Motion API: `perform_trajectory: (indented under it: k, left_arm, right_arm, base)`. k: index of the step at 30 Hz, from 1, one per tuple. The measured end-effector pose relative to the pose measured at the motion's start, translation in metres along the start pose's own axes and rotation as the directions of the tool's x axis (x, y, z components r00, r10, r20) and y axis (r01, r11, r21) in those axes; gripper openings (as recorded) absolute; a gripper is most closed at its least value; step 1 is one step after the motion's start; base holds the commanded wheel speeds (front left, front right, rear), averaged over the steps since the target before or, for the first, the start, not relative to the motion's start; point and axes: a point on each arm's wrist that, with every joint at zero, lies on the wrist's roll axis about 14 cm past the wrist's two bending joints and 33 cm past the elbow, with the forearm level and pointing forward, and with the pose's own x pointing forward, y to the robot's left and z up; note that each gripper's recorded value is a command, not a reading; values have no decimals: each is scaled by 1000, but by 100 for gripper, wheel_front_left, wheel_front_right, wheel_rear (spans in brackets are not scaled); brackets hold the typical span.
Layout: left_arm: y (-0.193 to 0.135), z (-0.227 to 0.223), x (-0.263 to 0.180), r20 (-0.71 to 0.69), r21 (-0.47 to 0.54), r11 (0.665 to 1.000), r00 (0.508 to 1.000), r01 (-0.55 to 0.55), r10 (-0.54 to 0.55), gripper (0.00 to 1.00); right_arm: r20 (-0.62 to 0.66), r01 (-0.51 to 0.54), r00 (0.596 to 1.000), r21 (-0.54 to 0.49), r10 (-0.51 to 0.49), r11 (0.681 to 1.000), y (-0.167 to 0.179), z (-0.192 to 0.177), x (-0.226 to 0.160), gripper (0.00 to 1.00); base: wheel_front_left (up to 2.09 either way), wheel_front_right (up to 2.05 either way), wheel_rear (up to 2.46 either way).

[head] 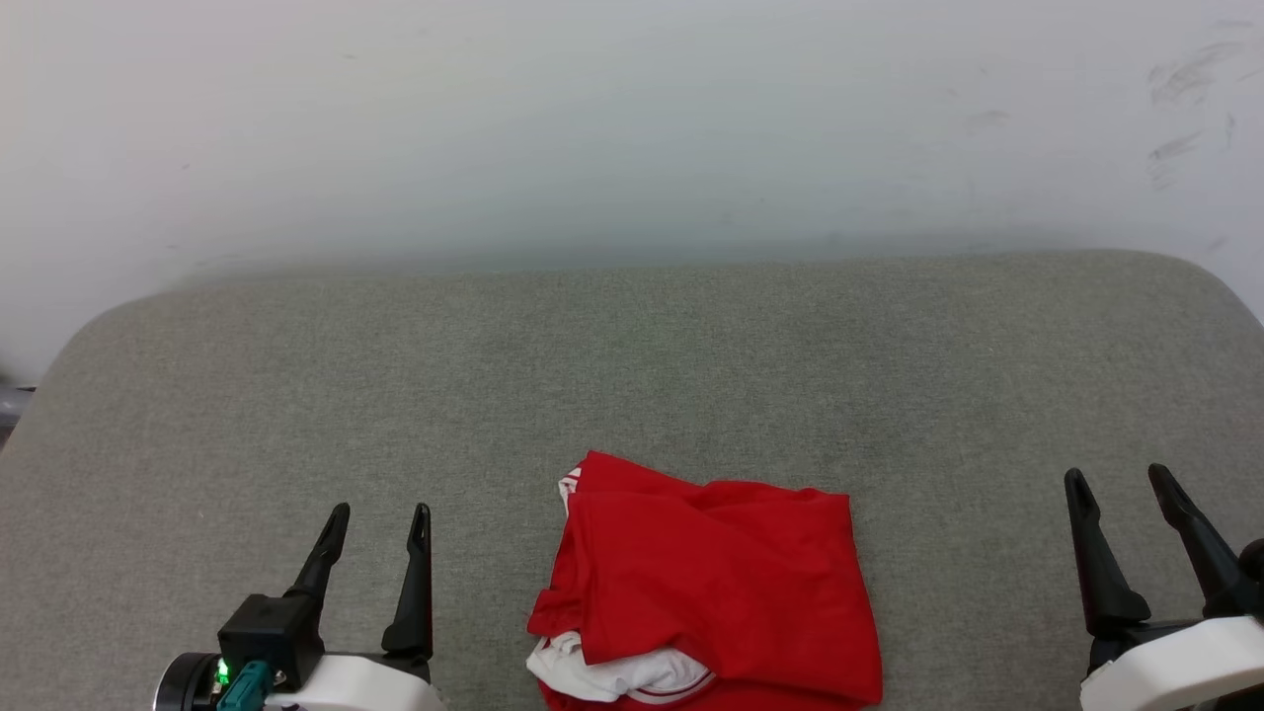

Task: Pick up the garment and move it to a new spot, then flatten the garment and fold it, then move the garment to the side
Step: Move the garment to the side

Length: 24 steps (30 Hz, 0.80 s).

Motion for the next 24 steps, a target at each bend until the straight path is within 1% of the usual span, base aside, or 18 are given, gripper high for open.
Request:
perform_trajectory:
  k: [9,13,16,20,22,23,24]
  left_arm:
    - [5,2,0,9,-4,1000,1000,-20,20,100]
    - [10,7,1,27,-6,999,999,-40,40,100]
    - [15,9,2,38,-2,998,998,-56,56,100]
    - [16,16,7,62,-5,998,996,-62,62,100]
    - [17,18,14,75,-5,998,995,-62,62,100]
    - [18,19,17,79,-2,998,995,-64,64,100]
    - [20,18,20,78,-1,998,995,-69,68,100]
  right_arm:
    - [-26,3,1000,16,-2,1000,0,-3,1,100]
    - [-68,16,998,79,-10,997,-7,-14,5,100]
    - [-150,28,989,128,-9,991,-17,-33,9,100]
    - [-293,43,956,150,2,988,-34,-63,18,100]
    - [-363,38,931,179,30,983,-33,-79,26,100]
    - [-401,24,914,186,54,982,-29,-88,30,100]
    - [-433,13,897,215,83,977,-23,-96,34,100]
  base:
    - [0,0,0]
    - [0,0,0]
    - [0,0,0]
    - [0,0,0]
    - [0,0,0]
    - [0,0,0]
    - [0,0,0]
